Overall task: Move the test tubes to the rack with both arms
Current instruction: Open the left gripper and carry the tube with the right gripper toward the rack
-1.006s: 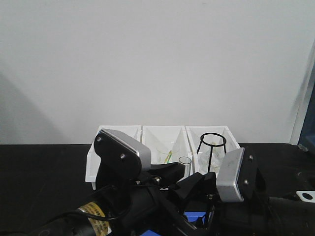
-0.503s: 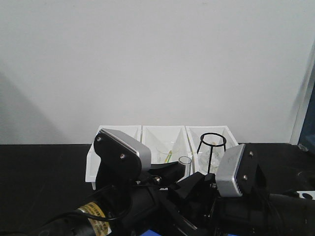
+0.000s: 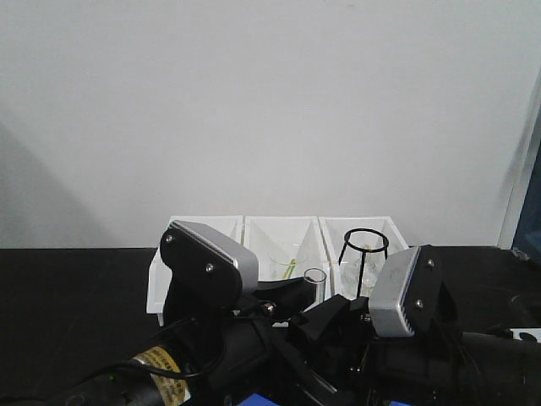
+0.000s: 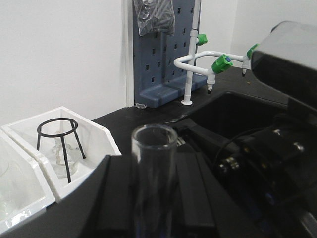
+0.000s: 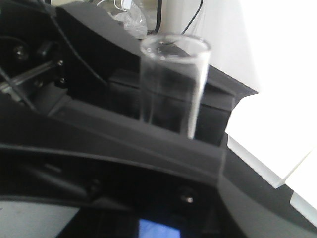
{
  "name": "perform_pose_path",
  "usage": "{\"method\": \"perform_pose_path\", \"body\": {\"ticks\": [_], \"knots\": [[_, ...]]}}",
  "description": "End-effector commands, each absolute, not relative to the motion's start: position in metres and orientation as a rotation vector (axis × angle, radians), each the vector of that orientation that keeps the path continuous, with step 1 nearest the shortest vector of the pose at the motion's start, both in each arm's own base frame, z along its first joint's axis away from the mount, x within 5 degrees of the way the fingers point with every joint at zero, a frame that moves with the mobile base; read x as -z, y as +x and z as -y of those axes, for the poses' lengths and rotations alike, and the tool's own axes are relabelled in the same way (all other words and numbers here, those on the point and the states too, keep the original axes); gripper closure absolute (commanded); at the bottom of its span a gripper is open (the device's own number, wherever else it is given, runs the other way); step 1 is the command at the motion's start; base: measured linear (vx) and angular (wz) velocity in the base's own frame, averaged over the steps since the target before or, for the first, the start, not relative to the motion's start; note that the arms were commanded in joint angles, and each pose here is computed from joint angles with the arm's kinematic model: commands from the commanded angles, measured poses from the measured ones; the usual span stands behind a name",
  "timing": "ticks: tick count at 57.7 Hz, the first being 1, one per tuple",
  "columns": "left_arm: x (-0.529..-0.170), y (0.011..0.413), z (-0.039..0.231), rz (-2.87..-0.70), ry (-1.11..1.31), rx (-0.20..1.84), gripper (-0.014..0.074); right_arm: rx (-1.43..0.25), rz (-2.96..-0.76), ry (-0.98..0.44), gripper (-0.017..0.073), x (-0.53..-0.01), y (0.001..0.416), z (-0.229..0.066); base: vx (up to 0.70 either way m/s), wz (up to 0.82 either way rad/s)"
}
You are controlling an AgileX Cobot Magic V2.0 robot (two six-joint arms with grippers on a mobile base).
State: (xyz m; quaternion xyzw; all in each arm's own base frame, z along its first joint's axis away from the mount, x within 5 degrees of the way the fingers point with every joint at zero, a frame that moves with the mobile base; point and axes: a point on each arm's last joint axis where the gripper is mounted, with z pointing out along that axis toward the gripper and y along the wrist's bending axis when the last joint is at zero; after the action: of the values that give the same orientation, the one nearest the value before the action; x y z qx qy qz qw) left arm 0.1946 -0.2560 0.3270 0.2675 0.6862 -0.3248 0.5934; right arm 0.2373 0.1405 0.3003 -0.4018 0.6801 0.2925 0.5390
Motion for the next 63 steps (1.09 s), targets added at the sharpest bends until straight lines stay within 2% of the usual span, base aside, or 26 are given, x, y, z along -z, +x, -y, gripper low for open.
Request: {"method": "perform_pose_path", "body": {"ticks": [1, 10, 23, 28, 45, 63], "knots": [[-0.356, 0.191, 0.253, -1.460, 0.555, 0.799, 0.0566, -0.750, -1.541, -0.875, 0.0568, -0.323, 0.236, -0.141, 0.00, 0.00], [-0.356, 0.191, 0.253, -1.453, 0.575, 0.779, 0.0436, -0.750, -1.541, -0.875, 0.0568, -0.323, 0.236, -0.141, 0.00, 0.00], [-0.356, 0.191, 0.253, -1.454, 0.579, 0.775, 0.0173, -0.750, -1.541, -0.875, 0.0568, -0.323, 0.236, -0.141, 0.00, 0.00], [-0.356, 0.191, 0.252, -1.453, 0.578, 0.776, 0.0115, -0.750, -1.541, -0.875, 0.0568, -0.323, 0.236, -0.141, 0.00, 0.00], [-0.390, 0.181, 0.240, -1.370, 0.546, 0.803, 0.0094, -0.750, -1.542, -0.875, 0.0567, -0.323, 0.236, -0.141, 0.00, 0.00], [-0.437, 0.154, 0.203, -1.221, 0.536, 0.791, 0.0099, -0.719, -1.561, -0.858, 0.0568, -0.321, 0.239, -0.140, 0.00, 0.00]]}}
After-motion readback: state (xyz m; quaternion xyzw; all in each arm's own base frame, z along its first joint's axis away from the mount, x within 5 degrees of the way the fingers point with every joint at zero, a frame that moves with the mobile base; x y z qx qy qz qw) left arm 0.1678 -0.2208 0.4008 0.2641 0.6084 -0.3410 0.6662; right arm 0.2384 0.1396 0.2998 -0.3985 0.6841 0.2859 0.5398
